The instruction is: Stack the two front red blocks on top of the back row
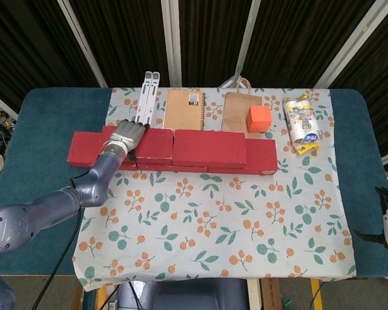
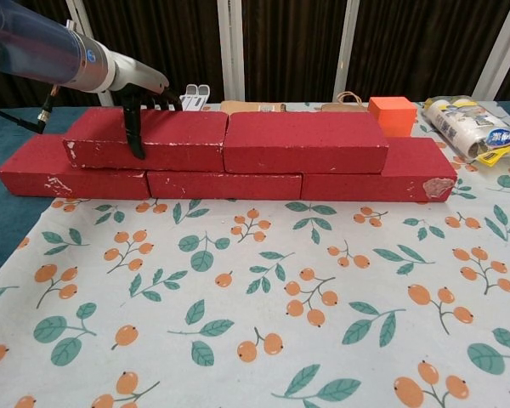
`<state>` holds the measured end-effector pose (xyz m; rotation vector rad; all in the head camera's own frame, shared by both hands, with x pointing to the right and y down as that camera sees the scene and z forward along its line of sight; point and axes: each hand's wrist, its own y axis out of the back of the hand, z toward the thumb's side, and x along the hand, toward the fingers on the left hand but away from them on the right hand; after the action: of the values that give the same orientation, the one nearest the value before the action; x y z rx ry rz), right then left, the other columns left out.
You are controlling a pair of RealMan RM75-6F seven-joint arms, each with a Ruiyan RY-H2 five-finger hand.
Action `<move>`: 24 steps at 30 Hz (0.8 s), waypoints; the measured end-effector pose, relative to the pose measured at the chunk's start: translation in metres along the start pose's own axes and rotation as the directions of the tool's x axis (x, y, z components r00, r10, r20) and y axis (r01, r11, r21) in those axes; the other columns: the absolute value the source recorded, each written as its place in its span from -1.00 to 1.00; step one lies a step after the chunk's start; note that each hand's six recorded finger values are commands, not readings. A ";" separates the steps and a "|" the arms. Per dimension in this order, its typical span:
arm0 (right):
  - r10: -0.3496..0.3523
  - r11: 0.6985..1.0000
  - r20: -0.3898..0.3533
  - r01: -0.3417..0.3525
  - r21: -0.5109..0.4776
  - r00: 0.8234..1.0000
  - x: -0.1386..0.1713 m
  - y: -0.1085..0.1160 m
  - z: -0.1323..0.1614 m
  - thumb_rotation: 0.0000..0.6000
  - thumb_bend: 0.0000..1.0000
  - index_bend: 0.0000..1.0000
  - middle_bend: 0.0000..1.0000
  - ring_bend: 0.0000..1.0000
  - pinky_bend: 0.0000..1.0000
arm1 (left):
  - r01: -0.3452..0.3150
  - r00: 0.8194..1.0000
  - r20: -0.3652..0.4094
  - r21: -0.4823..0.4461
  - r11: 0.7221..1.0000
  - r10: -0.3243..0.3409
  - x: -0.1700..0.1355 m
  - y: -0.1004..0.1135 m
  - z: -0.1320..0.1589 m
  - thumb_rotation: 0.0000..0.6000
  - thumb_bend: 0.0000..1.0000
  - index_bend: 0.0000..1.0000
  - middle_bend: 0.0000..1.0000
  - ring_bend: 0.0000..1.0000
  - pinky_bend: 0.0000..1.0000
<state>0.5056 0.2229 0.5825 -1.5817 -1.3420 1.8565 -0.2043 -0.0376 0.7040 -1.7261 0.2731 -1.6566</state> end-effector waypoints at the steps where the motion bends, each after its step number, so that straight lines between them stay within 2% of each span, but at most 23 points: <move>1: 0.000 1.000 0.000 0.000 0.000 1.000 0.000 0.000 0.000 1.00 -1.00 -1.00 -0.98 -1.00 -1.00 | 0.001 1.000 0.001 -0.003 1.000 -0.001 0.000 0.000 0.000 1.00 -0.98 -0.75 -0.61 -0.67 -0.66; 24: 0.002 1.000 0.014 -0.002 0.005 1.000 0.000 -0.001 0.000 1.00 -1.00 -1.00 -0.98 -1.00 -1.00 | 0.009 1.000 0.002 0.007 1.000 -0.009 0.000 -0.001 0.001 1.00 -1.00 -0.85 -0.70 -0.75 -0.68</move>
<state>0.5053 0.2231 0.5838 -1.5712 -1.3414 1.8741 -0.2042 -0.0364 0.7049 -1.7263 0.2587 -1.6605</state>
